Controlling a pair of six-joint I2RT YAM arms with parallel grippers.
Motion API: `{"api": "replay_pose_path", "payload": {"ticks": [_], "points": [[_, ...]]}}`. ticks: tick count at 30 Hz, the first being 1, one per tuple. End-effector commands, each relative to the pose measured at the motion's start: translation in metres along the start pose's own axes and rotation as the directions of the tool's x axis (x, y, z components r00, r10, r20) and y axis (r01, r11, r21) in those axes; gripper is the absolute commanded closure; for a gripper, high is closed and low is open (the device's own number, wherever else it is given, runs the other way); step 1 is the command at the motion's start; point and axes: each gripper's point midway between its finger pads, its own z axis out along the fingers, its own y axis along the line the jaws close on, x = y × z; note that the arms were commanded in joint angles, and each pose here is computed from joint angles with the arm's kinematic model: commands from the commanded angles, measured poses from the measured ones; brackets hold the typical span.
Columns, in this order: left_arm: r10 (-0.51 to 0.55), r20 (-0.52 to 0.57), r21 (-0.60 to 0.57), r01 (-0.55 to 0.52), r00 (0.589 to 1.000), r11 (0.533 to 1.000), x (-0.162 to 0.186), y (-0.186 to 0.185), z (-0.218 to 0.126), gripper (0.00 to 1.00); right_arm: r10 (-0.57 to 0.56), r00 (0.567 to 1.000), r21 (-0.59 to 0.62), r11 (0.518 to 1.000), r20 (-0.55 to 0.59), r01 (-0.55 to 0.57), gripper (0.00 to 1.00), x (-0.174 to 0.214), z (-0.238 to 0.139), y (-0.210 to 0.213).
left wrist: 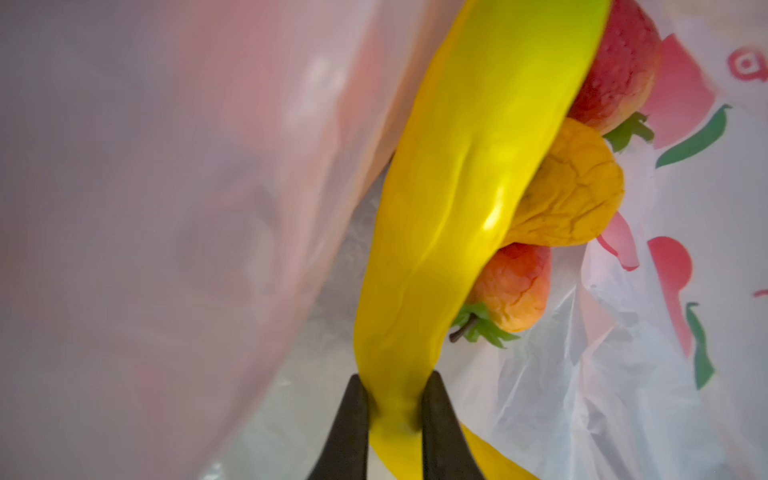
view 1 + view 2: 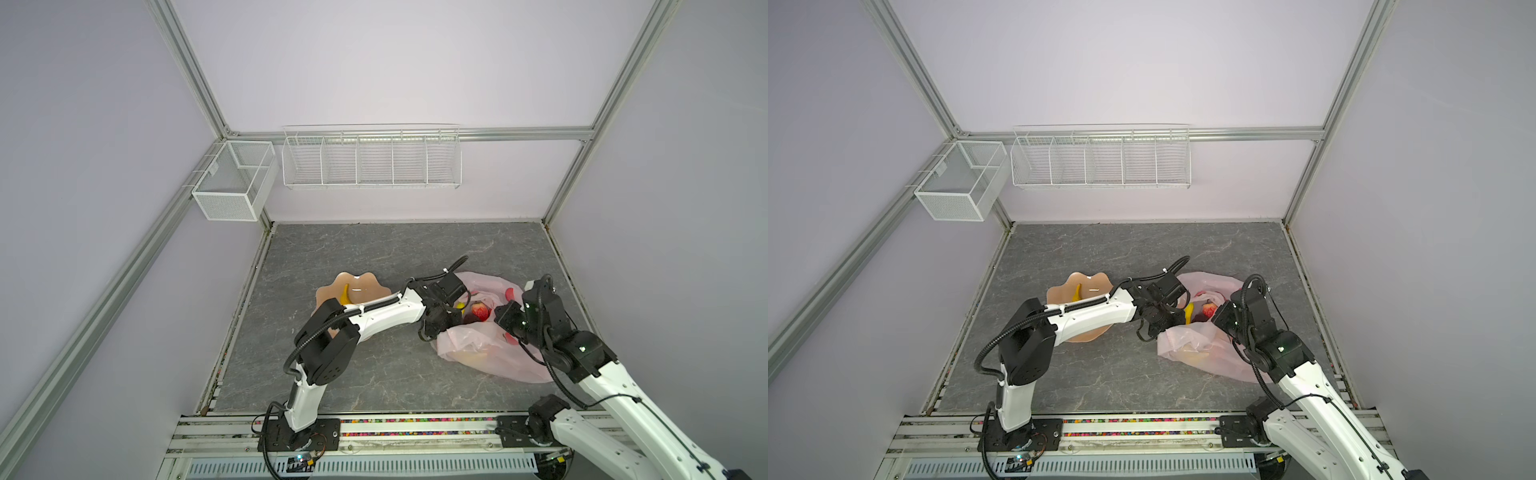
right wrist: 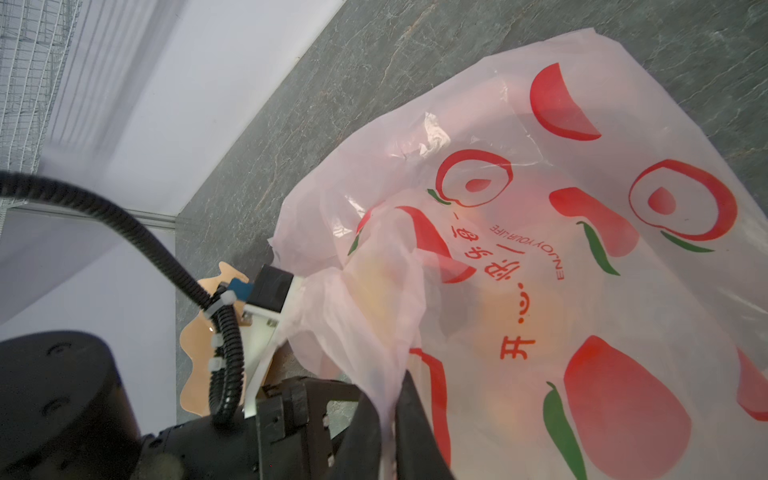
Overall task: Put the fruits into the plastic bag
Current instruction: 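Lower the banana into the bag and open the left gripper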
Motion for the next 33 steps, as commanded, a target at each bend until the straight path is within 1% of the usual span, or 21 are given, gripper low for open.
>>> {"api": "replay_pose_path", "payload": {"ticks": [1,5,9,13,14,15,16,19,20,22,24,28,33], "points": [[0.042,-0.046,0.014,-0.041,0.998,0.999,-0.003,-0.012,0.009,1.0,0.011,1.0,-0.008,1.0,0.002,-0.011,0.88,-0.002,-0.005,0.002],[0.058,-0.049,0.036,-0.056,0.997,0.998,-0.015,-0.028,0.017,1.0,0.013,1.0,-0.008,1.0,-0.002,-0.013,0.88,-0.001,-0.005,0.001],[0.059,-0.064,0.04,-0.056,0.996,0.998,-0.022,-0.035,0.029,1.0,0.016,1.0,-0.009,1.0,-0.004,-0.016,0.88,0.0,-0.003,0.001],[0.07,-0.062,0.088,-0.065,0.996,0.994,-0.028,-0.049,0.036,1.0,0.019,1.0,-0.012,1.0,-0.005,-0.019,0.88,0.0,-0.001,0.001],[0.071,-0.069,0.104,-0.063,0.995,0.993,-0.028,-0.052,0.037,0.97,0.02,1.0,-0.012,1.0,-0.008,-0.02,0.89,0.001,-0.001,0.001],[0.072,-0.078,0.119,-0.062,0.994,0.991,-0.028,-0.054,0.04,0.94,0.02,1.0,-0.011,1.0,-0.008,-0.02,0.88,0.0,-0.001,0.001],[0.069,-0.084,0.131,-0.058,0.994,0.99,-0.027,-0.056,0.041,0.87,0.018,1.0,-0.011,1.0,-0.008,-0.018,0.88,0.001,0.0,0.002],[0.062,-0.07,0.137,-0.052,0.996,0.989,-0.028,-0.057,0.036,0.51,0.013,1.0,-0.008,1.0,-0.006,-0.013,0.88,0.0,0.0,0.001],[0.056,-0.057,0.14,-0.047,0.997,0.989,-0.029,-0.057,0.032,0.42,0.014,1.0,-0.006,1.0,-0.005,-0.014,0.88,0.0,0.0,0.0],[0.037,-0.032,0.156,-0.031,0.999,0.987,-0.033,-0.057,0.022,0.32,0.013,1.0,-0.006,1.0,-0.001,-0.013,0.88,-0.001,-0.001,0.0],[0.02,-0.013,0.173,-0.018,1.0,0.985,-0.036,-0.057,0.01,0.28,0.011,1.0,-0.005,1.0,-0.001,-0.011,0.88,-0.001,-0.001,0.0],[-0.006,0.011,0.166,0.004,1.0,0.986,-0.035,-0.046,-0.009,0.21,0.012,1.0,0.001,1.0,0.001,-0.012,0.88,-0.001,-0.001,-0.002],[-0.045,0.048,0.124,0.039,0.998,0.991,-0.029,-0.02,-0.034,0.19,0.011,1.0,0.007,1.0,0.0,-0.011,0.88,-0.001,-0.001,-0.003]]}}
